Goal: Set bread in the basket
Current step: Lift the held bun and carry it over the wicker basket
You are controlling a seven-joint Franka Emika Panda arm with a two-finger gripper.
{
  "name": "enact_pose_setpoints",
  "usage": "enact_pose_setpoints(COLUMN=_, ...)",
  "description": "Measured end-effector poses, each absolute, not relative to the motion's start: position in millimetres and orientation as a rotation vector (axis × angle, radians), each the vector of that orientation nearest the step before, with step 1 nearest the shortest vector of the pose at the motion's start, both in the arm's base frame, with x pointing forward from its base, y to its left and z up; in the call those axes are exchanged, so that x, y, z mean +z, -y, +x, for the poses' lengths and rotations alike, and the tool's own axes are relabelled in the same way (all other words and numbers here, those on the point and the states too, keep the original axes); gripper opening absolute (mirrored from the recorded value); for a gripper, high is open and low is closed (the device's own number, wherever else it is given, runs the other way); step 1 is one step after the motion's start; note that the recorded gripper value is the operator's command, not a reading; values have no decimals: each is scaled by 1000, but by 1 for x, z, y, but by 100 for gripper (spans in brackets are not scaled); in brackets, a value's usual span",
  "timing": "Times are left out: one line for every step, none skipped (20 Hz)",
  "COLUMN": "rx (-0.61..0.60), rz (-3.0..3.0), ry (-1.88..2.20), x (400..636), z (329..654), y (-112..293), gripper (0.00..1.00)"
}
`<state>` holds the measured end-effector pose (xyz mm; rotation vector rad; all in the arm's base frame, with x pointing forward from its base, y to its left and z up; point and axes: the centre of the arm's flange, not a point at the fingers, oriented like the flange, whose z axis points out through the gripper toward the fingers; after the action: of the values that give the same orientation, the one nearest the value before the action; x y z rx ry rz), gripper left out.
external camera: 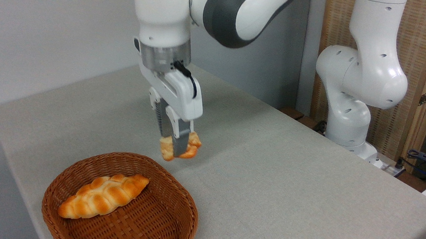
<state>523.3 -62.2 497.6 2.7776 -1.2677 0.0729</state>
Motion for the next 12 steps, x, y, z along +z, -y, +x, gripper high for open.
enact_pose_setpoints(rx=103, rz=2778, ry=1261, x=506, z=526, y=62, gripper=50)
enact_pose_setpoints(rx=128, rz=2780, ry=1258, x=513, z=528, y=61, gripper=50)
enact_pose_setpoints(rx=162, rz=2786, ry=1257, x=519, z=531, y=61, gripper=50)
enact_pose_setpoints(rx=210, rz=2796, ry=1257, x=524, z=535, y=60, gripper=53)
enact_pose_setpoints(rx=263, rz=2806, ry=1254, x=527, z=539, y=59, gripper=58)
enact_pose_setpoints(rx=313, rz=2817, ry=1250, x=529, z=544, y=57, gripper=66)
enact_pose_setpoints(rx=361, rz=2828, ry=1242, x=530, z=549, y=54, gripper=79)
enact_pose_setpoints(rx=412, rz=2842, ry=1229, x=530, z=555, y=49, gripper=100)
enact_pose_setpoints(rx=463, rz=2858, ry=1210, x=529, z=561, y=42, gripper=100)
enact_pose_setpoints(rx=496, rz=2870, ry=1195, x=527, z=566, y=36, gripper=100)
enact_pose_setpoints(rx=523, rz=2880, ry=1182, x=524, z=570, y=32, gripper=100)
enact_pose_setpoints(rx=540, rz=2886, ry=1176, x=520, z=574, y=29, gripper=100)
